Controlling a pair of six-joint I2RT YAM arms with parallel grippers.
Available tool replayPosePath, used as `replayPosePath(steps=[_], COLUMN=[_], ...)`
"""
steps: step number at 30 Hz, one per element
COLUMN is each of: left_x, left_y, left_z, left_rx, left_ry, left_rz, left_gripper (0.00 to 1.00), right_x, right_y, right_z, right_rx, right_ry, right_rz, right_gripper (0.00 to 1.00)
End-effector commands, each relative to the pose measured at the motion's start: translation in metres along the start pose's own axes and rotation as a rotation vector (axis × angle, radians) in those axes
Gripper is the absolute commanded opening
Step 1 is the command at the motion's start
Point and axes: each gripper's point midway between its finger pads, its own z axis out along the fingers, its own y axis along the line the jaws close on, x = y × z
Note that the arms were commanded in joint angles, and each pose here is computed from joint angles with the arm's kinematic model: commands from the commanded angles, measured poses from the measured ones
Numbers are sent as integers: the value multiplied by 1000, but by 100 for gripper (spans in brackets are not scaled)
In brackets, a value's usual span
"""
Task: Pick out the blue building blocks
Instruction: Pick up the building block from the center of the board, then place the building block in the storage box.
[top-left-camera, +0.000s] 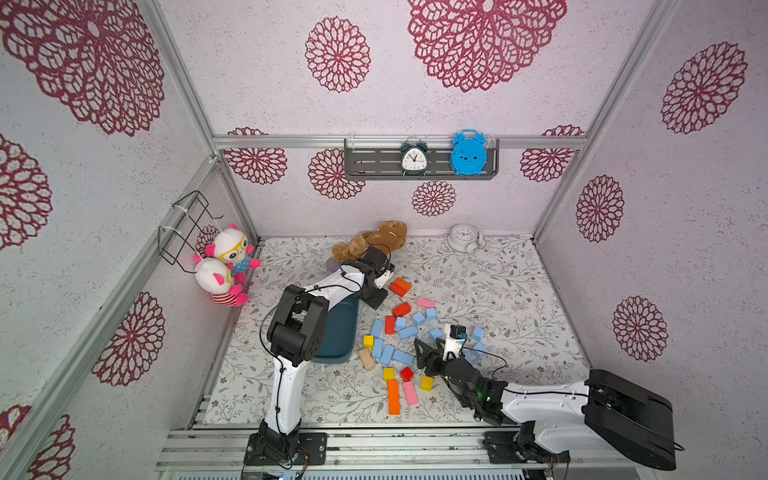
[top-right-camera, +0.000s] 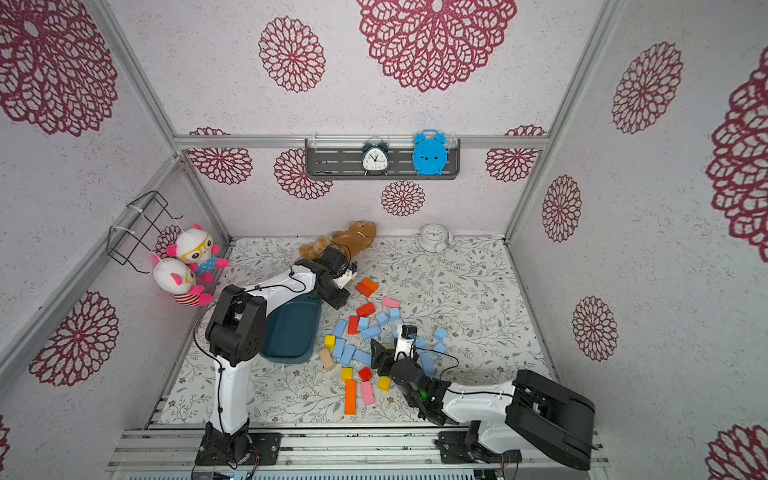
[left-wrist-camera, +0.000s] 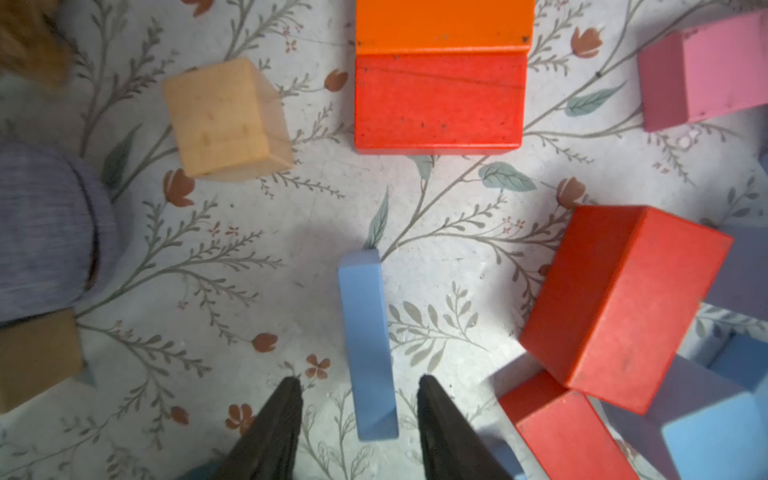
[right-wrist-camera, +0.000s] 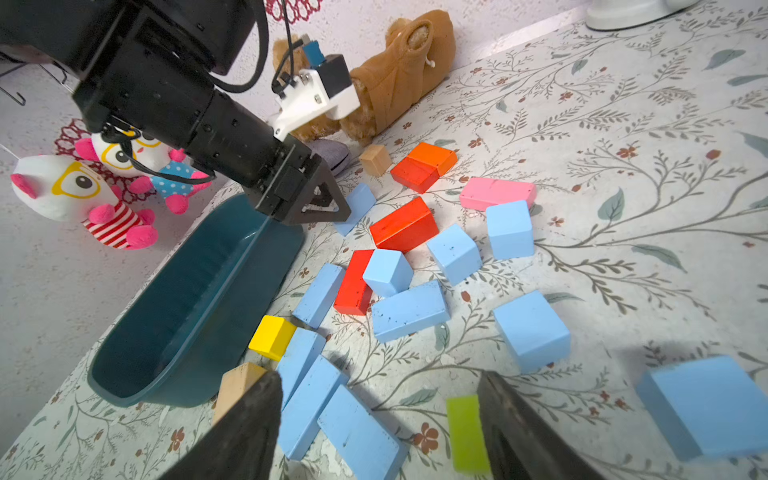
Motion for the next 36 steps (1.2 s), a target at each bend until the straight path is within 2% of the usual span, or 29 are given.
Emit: replayPosePath(steps=[1, 6, 7, 12, 15, 16, 21, 24, 27, 29, 36], left_x=[-5, -10, -13, -25, -25, -27, -9, 15, 44, 58, 72], left_y=[-9, -13, -15, -26, -24, -20, 19, 49, 62, 64, 56], left_z=[5, 1, -3, -41, -68, -88, -144, -169, -166, -153, -115], left_rx=[41, 77, 96, 203, 244, 255, 348, 388, 441, 476, 558], left_ry=[-4, -21, -34, -112, -175, -224, -401, -505, -518, -504, -434], left_rz=[-27, -69, -79, -144, -192, -211, -431, -574, -682, -734, -809], left_gripper=[43, 29, 23, 6, 3, 3, 3, 3, 3, 4, 4], right_x=[-9, -11, -11, -15, -15, -16, -19, -19, -17, -16, -15], right_y=[1, 1, 1, 2, 7, 10, 31, 43, 49, 50, 45], right_z=[-5, -7, -8, -9, -7, -6, 0, 5, 8, 10, 10], right_rx=[-6, -13, -15, -26, -48, -59, -123, -155, -173, -176, -145], right_ry=[-35, -41, -42, -64, -75, -76, -75, -69, -66, -64, -61], right_rz=[30, 36, 36, 39, 38, 38, 25, 17, 12, 15, 0], right_gripper=[74, 70, 69, 67, 67, 67, 66, 66, 66, 66, 66])
